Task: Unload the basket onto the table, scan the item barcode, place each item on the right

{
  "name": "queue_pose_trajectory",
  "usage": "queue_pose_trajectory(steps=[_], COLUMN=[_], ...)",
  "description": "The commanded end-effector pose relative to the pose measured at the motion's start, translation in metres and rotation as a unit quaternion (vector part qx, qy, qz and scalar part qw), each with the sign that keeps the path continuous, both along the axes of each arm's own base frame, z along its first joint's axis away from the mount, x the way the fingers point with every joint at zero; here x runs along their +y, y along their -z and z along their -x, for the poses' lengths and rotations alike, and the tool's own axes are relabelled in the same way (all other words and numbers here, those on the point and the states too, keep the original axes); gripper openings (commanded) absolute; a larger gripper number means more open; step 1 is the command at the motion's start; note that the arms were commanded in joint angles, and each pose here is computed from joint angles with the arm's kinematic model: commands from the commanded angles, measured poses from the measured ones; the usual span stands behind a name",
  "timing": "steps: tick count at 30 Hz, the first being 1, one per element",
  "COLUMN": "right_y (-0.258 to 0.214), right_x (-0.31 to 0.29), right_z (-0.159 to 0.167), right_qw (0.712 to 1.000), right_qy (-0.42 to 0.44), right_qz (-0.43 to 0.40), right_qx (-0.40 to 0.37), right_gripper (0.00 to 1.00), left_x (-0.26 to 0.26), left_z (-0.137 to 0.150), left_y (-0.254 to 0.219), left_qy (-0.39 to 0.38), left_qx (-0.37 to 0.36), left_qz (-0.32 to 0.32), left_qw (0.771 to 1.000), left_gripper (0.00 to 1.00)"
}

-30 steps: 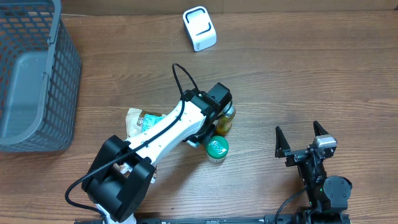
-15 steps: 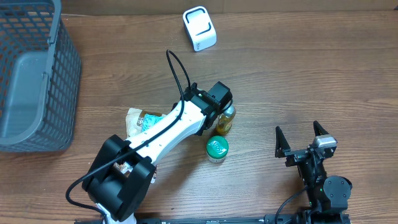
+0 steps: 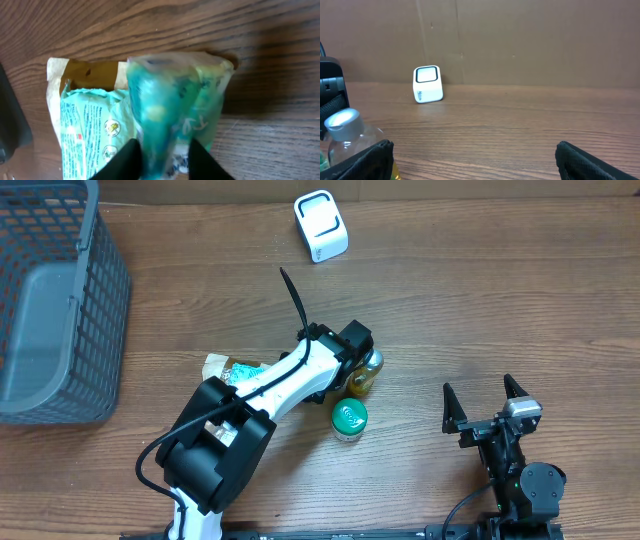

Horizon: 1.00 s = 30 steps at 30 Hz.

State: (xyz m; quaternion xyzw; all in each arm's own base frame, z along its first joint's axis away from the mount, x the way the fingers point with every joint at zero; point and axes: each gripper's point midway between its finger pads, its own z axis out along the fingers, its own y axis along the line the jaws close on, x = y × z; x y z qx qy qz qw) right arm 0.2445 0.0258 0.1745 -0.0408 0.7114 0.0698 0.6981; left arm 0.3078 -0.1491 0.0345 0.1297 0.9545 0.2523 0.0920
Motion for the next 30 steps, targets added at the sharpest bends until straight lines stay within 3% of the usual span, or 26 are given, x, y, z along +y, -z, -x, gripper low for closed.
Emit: queue_pose_trajectory(steps=[1, 8, 12, 18, 21, 25, 30], right_y=[0.002, 0.002, 0.002, 0.002, 0.002, 0.002, 0.002], right_x=[-0.002, -0.002, -0.002, -0.002, -0.002, -0.002, -0.002], right_z=[0.000, 0.000, 0.000, 0.000, 0.000, 0.000, 0.000], right_qw=[1.000, 1.000, 1.000, 1.000, 1.000, 1.000, 1.000], right_qy=[0.005, 0.005, 0.005, 0.005, 0.005, 0.005, 0.005], right_qz=[0.002, 0.002, 0.002, 0.002, 0.002, 0.002, 0.002], right_qx=[-0.003, -0.003, -0.003, -0.003, -0.003, -0.003, -0.003], right_gripper=[1.00, 1.00, 1.00, 1.00, 1.00, 1.00, 1.00], left_x=[0.000, -0.005, -0.012, -0.006, 0.002, 0.003, 0.024], left_z=[-0.001, -0.009, -0.022, -0.036, -0.038, -0.036, -0.037], left_y=[-0.002, -0.023, -0.047, -0.063, -0.053, -0.042, -0.030], left_qy=[-0.005, -0.009, -0.013, -0.012, -0.026, -0.028, -0.054], left_qx=[-0.008, -0.013, -0.019, 0.027, 0.070, 0.130, 0.147], left_qz=[-0.007, 0.003, 0.039, 0.115, 0.176, 0.293, 0.354], left_qw=[1.000, 1.000, 0.999, 0.993, 0.982, 0.947, 0.922], left_gripper=[0.33, 0.37, 0.48, 0.57, 0.60, 0.61, 0.53])
